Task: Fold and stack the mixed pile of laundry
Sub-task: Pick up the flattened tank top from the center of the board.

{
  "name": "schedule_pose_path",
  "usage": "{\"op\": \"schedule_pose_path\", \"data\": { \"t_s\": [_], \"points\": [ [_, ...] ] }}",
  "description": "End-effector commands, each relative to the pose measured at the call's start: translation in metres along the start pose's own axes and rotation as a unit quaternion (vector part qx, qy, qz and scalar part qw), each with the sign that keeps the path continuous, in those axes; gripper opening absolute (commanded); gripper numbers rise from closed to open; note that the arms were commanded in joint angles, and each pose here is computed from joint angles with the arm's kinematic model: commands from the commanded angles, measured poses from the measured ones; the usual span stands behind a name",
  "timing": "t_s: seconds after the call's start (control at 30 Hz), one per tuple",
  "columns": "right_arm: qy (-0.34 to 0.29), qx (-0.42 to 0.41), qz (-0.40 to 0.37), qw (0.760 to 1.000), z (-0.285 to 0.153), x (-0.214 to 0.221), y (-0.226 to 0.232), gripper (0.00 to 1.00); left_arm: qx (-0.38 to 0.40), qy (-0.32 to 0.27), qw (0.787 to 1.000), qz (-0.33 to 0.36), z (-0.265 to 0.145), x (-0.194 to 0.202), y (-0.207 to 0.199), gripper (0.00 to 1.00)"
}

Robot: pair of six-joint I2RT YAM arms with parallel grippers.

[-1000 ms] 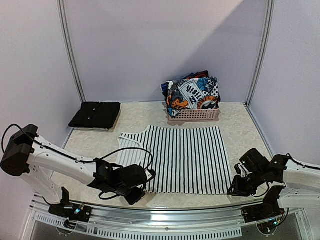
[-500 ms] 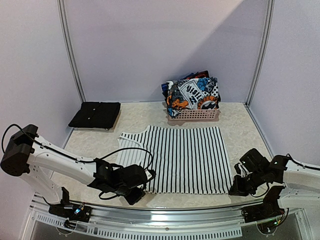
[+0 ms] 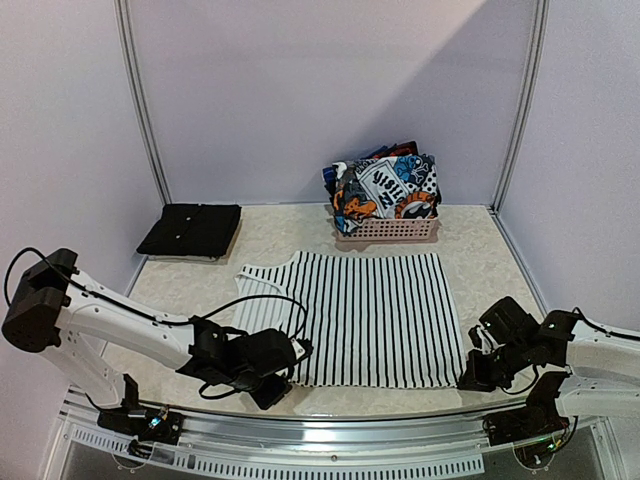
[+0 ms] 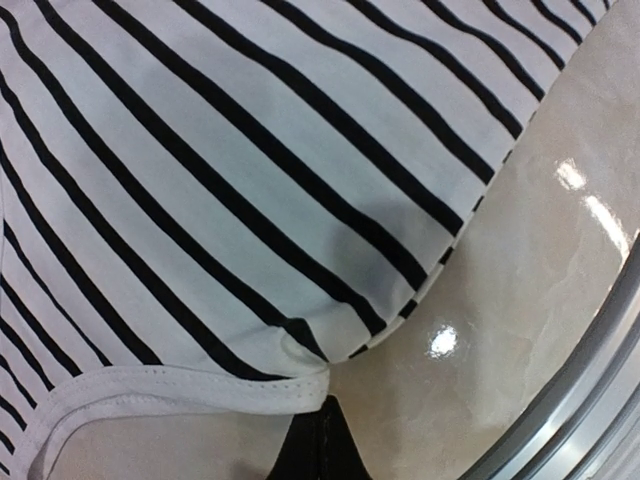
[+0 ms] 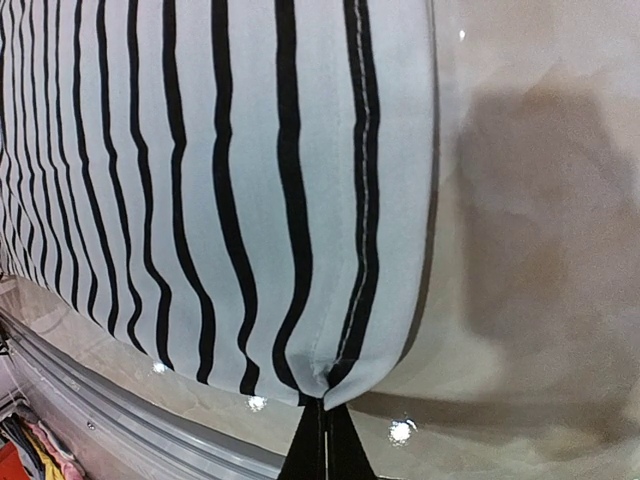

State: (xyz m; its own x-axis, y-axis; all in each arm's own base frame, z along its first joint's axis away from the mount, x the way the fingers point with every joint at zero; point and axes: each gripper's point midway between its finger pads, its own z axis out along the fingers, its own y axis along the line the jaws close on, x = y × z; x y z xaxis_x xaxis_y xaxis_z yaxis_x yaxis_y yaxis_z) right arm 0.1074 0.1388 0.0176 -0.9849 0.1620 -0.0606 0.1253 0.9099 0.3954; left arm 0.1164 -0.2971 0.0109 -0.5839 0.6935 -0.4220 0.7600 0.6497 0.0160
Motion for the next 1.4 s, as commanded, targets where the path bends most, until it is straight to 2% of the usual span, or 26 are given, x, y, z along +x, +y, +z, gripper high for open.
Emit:
{"op": "schedule_pose_path", "data": {
  "t_s": [0.0, 1.37],
  "points": [
    [-0.017, 0.001, -0.003, 1.000, -0.004, -0.006, 0.002, 0.00, 0.000, 0.010, 1.000, 0.007, 0.004, 0.003, -0.005, 0.00],
    [-0.062, -0.016, -0.006, 0.998, -0.025, -0.022, 0.017, 0.00, -0.037, -0.001, 0.999, -0.018, -0.025, -0.007, 0.011, 0.00]
  ]
}}
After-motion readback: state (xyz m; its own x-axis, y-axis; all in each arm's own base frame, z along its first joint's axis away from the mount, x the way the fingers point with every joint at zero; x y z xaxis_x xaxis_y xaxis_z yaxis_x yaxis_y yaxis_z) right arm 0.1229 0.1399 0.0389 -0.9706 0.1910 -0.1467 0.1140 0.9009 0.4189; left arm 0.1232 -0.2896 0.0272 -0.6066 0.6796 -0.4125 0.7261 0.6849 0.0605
